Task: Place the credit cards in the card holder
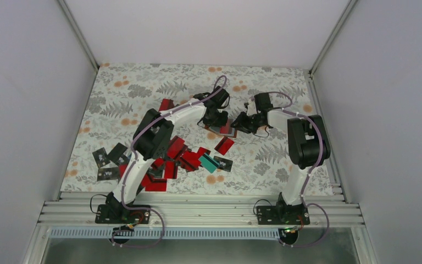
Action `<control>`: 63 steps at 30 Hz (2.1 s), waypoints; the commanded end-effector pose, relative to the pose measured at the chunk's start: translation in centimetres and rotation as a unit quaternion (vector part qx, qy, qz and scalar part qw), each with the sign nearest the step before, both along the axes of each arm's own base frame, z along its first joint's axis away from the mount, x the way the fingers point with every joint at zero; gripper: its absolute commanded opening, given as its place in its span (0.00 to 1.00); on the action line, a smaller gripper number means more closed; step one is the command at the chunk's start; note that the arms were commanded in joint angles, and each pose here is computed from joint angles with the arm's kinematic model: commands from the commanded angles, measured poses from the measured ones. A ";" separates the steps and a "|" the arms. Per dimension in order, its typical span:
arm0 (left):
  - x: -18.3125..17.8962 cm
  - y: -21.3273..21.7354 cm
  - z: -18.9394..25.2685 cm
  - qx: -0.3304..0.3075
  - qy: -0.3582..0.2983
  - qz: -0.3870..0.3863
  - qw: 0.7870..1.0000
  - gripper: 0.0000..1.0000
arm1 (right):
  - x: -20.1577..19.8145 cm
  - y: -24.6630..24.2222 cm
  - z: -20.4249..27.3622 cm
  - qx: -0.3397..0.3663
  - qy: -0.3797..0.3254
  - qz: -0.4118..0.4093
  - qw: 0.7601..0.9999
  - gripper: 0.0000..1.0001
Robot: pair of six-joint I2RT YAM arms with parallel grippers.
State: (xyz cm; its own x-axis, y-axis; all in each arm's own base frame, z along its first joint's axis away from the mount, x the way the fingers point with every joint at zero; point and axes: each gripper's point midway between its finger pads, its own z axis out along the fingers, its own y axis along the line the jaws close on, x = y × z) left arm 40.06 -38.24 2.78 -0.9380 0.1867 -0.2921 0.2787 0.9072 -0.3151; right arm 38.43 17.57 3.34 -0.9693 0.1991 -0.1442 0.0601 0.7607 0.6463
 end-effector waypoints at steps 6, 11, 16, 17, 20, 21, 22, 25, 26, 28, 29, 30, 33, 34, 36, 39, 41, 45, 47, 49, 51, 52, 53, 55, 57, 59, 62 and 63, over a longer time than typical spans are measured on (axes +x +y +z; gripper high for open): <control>-0.5 0.2 -1.6 0.009 0.012 -0.005 1.000 0.02 | 0.9 0.3 0.2 0.009 -0.013 0.005 1.000 0.26; -0.5 0.1 -1.6 0.008 0.013 -0.005 1.000 0.02 | 0.8 0.5 -0.5 0.012 -0.006 0.007 1.000 0.26; -0.6 0.1 -1.7 0.007 0.014 -0.005 1.000 0.02 | 0.8 0.7 -1.2 0.017 0.000 0.009 1.000 0.25; -0.6 0.1 -1.7 0.007 0.015 -0.005 1.000 0.02 | 0.7 0.7 -1.2 0.018 0.001 0.009 1.000 0.25; -0.7 0.1 -1.8 0.006 0.015 -0.005 1.000 0.02 | 0.7 0.8 -1.5 0.024 0.005 0.010 1.000 0.24; -0.7 0.1 -1.8 0.006 0.016 -0.006 1.000 0.02 | 0.7 0.9 -1.4 0.026 0.005 0.010 1.000 0.24; -0.7 0.1 -1.8 0.006 0.016 -0.006 1.000 0.02 | 0.7 1.0 -1.4 0.028 0.005 0.011 1.000 0.24; -0.7 0.1 -1.8 0.006 0.017 -0.006 1.000 0.02 | 0.8 1.0 -0.9 0.029 0.001 0.010 1.000 0.23; -0.7 0.1 -1.8 0.006 0.017 -0.005 1.000 0.02 | 0.9 1.0 -0.8 0.029 0.000 0.010 1.000 0.23; -0.8 0.0 -1.9 0.006 0.017 -0.005 1.000 0.02 | 0.9 1.0 -0.6 0.026 -0.001 0.011 1.000 0.23; -0.7 0.0 -1.9 0.005 0.018 -0.005 1.000 0.02 | 0.9 1.0 -0.6 0.025 -0.001 0.012 1.000 0.23; -0.7 -0.1 -1.8 0.004 0.017 -0.005 1.000 0.02 | 0.9 1.0 -0.6 0.024 0.000 0.012 1.000 0.22; -0.8 -0.1 -1.9 0.004 0.018 -0.005 1.000 0.02 | 0.8 1.2 -0.5 0.019 0.001 0.014 1.000 0.22; -0.8 -0.1 -1.9 0.003 0.018 -0.006 1.000 0.02 | 0.8 1.3 -0.6 0.018 0.001 0.015 1.000 0.22; -0.8 -0.1 -1.8 0.003 0.017 -0.006 1.000 0.02 | 0.7 1.4 -0.6 0.017 0.001 0.015 1.000 0.21; -0.8 -0.1 -1.9 0.004 0.018 -0.006 1.000 0.02 | 0.7 1.5 -0.5 0.017 0.002 0.016 1.000 0.21; -0.8 -0.1 -1.9 0.003 0.018 -0.006 1.000 0.02 | 0.8 1.6 -0.4 0.016 0.000 0.017 1.000 0.21; -0.8 -0.1 -1.8 0.004 0.018 -0.006 1.000 0.02 | 0.8 1.8 -0.6 0.018 0.003 0.018 1.000 0.19; -0.7 -0.2 -1.7 0.001 0.017 -0.005 1.000 0.02 | 0.7 1.8 -0.7 0.019 0.004 0.019 1.000 0.17; -0.7 -0.2 -1.6 0.000 0.017 -0.006 1.000 0.02 | 0.7 1.9 -0.8 0.020 0.004 0.018 1.000 0.14; -0.8 -0.3 -1.4 -0.004 0.017 -0.005 1.000 0.02 | 0.7 1.9 -0.9 0.019 0.004 0.018 1.000 0.09; -0.7 -0.4 -1.3 -0.006 0.016 -0.004 1.000 0.02 | 0.7 1.9 -0.9 0.019 0.003 0.019 1.000 0.07; -0.8 -0.4 -1.1 -0.009 0.016 -0.003 1.000 0.02 | 0.7 1.8 -0.9 0.018 0.004 0.019 1.000 0.05; -0.8 -0.6 -0.4 -0.016 0.014 -0.003 1.000 0.02 | 0.6 1.8 -0.9 0.014 0.004 0.020 1.000 0.05; -0.8 -0.9 0.8 -0.027 0.009 -0.004 1.000 0.02 | 0.6 1.5 -0.9 0.005 0.005 0.018 1.000 0.04; -0.7 -1.0 2.0 -0.036 0.003 -0.005 0.999 0.03 | 0.6 1.0 -0.8 -0.010 0.006 0.015 1.000 0.05; -0.6 -0.9 4.1 -0.041 -0.014 -0.003 0.999 0.05 | 0.6 0.3 -0.5 -0.034 0.004 0.011 0.999 0.05; -0.5 -0.7 4.7 -0.041 -0.019 -0.002 0.999 0.06 | 0.6 0.1 -0.3 -0.039 0.004 0.011 0.999 0.04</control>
State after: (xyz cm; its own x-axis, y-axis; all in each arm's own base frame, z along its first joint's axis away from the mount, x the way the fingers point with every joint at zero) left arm 39.70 -38.66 3.21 -0.9402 0.1792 -0.2896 0.2780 0.8950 -0.3489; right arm 39.25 19.01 3.28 -0.9758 0.1702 -0.1370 0.0354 0.7416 0.6699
